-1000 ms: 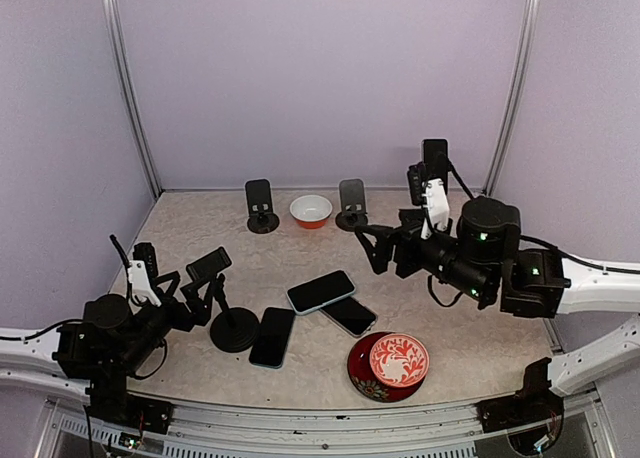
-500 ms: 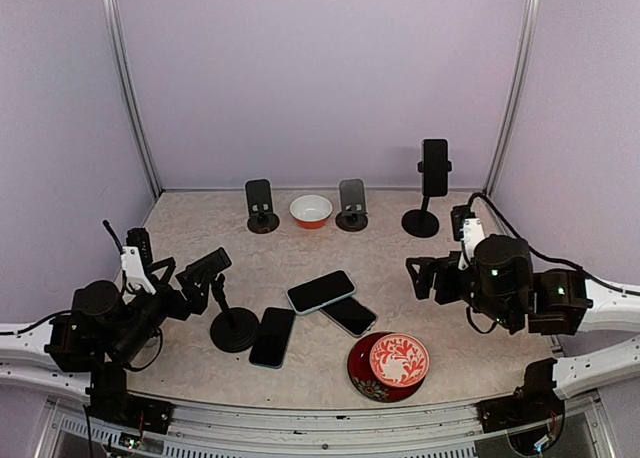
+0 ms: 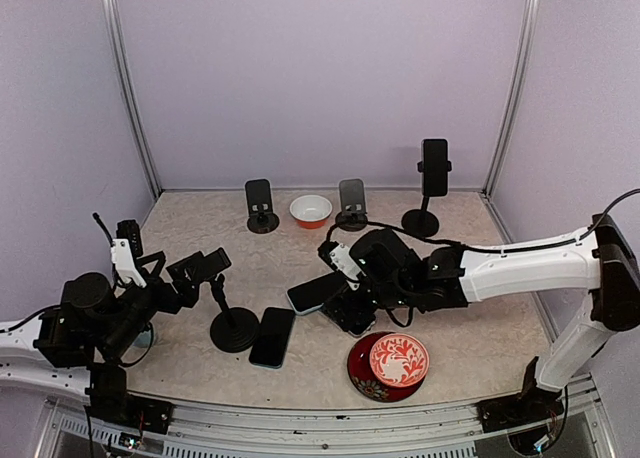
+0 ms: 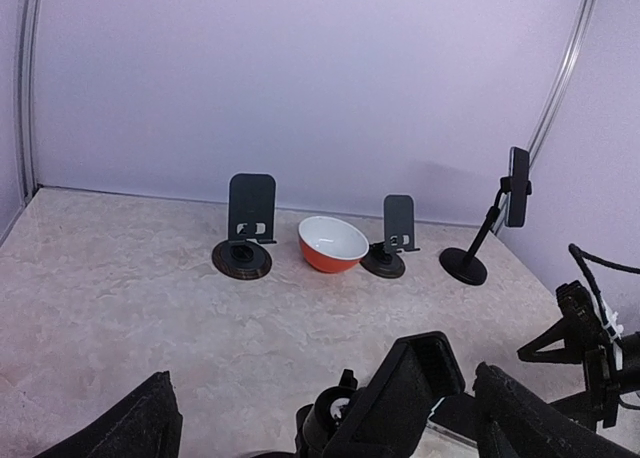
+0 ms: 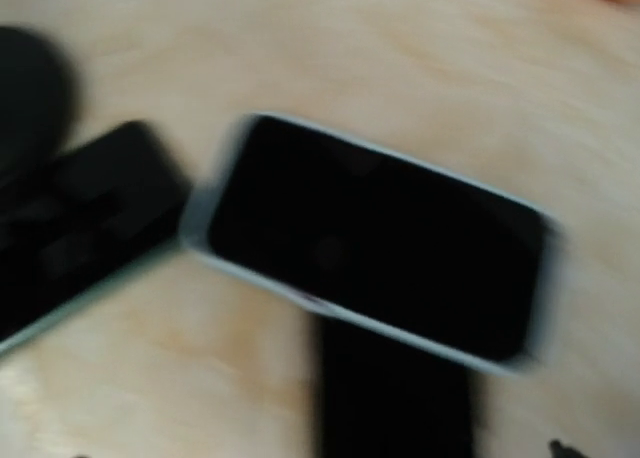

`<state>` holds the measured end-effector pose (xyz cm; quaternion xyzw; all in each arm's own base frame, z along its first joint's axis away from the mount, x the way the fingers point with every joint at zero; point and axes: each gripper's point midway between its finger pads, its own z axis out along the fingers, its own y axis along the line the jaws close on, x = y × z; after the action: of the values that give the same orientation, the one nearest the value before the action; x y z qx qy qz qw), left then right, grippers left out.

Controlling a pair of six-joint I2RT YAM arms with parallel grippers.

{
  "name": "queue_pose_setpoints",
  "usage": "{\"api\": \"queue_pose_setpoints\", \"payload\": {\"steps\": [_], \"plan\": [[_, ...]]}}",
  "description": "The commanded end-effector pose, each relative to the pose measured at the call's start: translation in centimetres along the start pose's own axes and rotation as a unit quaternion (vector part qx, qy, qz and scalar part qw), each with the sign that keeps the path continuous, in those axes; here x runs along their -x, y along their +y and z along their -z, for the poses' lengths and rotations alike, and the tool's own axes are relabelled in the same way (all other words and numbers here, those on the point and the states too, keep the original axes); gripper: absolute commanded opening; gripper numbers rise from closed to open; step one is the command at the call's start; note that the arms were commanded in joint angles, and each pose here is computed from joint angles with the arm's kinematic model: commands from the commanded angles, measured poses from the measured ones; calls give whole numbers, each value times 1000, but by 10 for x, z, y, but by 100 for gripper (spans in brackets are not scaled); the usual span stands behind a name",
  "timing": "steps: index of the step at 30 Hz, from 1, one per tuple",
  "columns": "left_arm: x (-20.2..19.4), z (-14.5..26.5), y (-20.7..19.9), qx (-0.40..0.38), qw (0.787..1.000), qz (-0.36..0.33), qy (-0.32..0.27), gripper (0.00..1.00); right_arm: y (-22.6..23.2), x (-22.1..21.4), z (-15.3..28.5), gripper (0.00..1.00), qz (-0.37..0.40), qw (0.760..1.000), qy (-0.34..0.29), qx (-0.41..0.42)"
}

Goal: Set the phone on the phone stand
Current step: Adjust the phone at the center of the board.

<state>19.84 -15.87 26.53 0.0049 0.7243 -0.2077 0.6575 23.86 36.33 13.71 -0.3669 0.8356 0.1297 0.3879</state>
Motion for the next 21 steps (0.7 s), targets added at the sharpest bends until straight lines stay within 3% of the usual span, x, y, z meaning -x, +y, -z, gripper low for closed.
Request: {"api": "queue_pose_setpoints", "payload": {"steps": [1, 8, 12, 21], "plan": [[14, 5, 5, 4, 1000, 19, -8, 99, 60, 25, -19, 96, 85, 986, -27, 140], [8, 6, 6, 1, 1000, 22, 3, 99, 123, 17, -61, 95, 185, 967, -4, 176], [6, 6, 8, 4, 1000, 20, 6, 99, 158, 11, -80, 100, 236, 958, -8, 165], [3, 8, 12, 7, 1000, 28, 7, 99, 186, 28, -123, 100, 193, 979, -26, 60]]}}
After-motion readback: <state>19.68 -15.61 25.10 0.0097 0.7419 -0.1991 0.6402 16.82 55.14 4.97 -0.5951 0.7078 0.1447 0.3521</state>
